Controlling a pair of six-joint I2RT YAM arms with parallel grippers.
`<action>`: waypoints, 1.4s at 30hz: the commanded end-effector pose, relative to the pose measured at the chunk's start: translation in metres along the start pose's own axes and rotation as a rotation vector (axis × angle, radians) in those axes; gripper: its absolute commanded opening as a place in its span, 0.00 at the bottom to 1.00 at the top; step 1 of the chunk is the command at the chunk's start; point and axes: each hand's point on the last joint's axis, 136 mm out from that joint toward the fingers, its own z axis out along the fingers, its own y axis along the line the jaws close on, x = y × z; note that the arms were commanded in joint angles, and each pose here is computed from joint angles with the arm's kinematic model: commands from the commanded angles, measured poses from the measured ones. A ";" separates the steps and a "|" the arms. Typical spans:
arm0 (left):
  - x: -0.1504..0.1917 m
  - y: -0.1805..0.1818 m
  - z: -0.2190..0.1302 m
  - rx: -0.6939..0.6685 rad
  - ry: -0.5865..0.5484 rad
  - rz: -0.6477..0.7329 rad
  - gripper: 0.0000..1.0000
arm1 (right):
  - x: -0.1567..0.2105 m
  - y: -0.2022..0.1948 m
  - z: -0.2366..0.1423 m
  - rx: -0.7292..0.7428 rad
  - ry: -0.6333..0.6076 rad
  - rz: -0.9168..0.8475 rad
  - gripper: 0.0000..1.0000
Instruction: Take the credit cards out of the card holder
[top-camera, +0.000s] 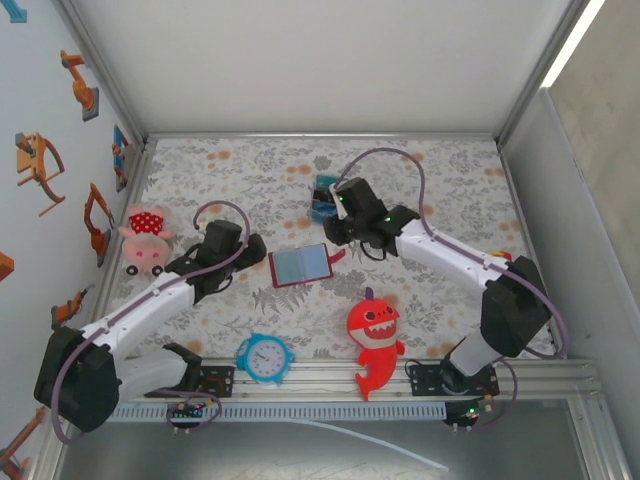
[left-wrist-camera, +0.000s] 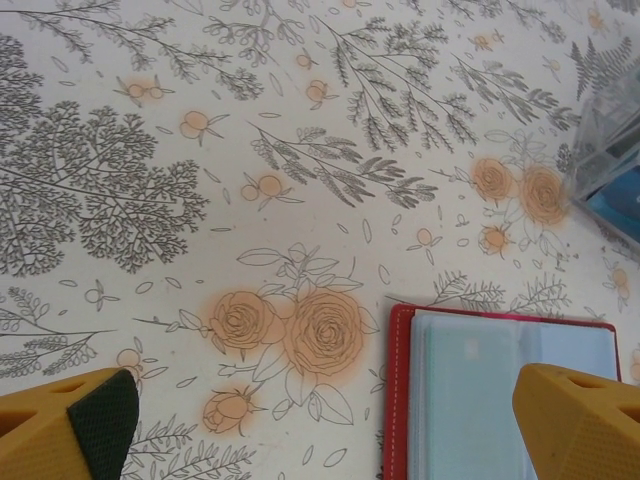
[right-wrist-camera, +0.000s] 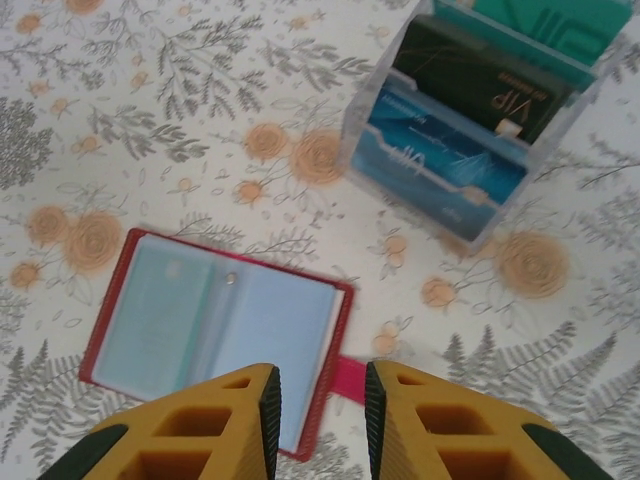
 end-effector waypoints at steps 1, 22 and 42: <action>-0.006 0.014 -0.004 -0.048 -0.051 -0.051 0.97 | 0.015 0.004 0.012 0.054 0.035 0.087 0.29; 0.004 0.076 -0.002 -0.205 -0.076 -0.207 0.97 | 0.068 0.077 0.079 0.034 0.264 -0.052 0.40; 0.005 0.091 -0.014 -0.220 -0.122 -0.264 0.97 | 0.087 0.107 0.113 0.005 0.344 -0.131 0.64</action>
